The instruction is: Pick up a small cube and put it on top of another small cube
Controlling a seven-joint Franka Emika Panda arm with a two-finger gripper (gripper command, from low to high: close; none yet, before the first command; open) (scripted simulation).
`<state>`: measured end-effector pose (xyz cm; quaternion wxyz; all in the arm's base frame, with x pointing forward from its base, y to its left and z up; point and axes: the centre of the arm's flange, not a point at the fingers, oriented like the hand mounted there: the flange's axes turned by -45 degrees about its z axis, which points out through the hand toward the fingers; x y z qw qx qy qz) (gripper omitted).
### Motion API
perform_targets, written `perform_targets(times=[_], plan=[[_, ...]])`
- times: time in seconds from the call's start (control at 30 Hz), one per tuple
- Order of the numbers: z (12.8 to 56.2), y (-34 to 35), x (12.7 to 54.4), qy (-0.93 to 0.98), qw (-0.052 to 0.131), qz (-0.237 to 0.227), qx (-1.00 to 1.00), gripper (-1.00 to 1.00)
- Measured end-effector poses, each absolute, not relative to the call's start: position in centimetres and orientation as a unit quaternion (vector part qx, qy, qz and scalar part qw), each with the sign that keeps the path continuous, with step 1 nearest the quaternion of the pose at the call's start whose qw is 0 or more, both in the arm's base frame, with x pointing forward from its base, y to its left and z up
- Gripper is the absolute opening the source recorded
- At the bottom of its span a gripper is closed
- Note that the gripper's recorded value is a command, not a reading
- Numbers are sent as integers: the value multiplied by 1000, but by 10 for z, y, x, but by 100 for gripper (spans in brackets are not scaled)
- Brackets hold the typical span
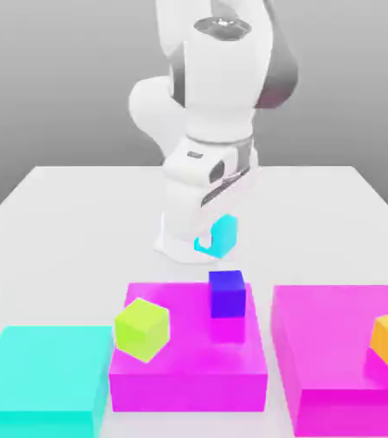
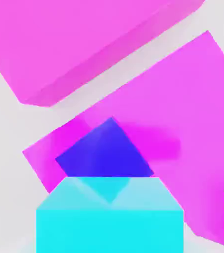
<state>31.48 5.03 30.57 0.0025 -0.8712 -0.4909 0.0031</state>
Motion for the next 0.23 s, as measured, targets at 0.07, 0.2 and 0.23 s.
perform_targets(times=[0.07, 0.2, 0.23], plan=[[287, 52, 315, -492, 2, 1, -870, -100], [267, 52, 314, -493, 1, 1, -870, 100], [267, 52, 314, -493, 1, 1, -870, 100]])
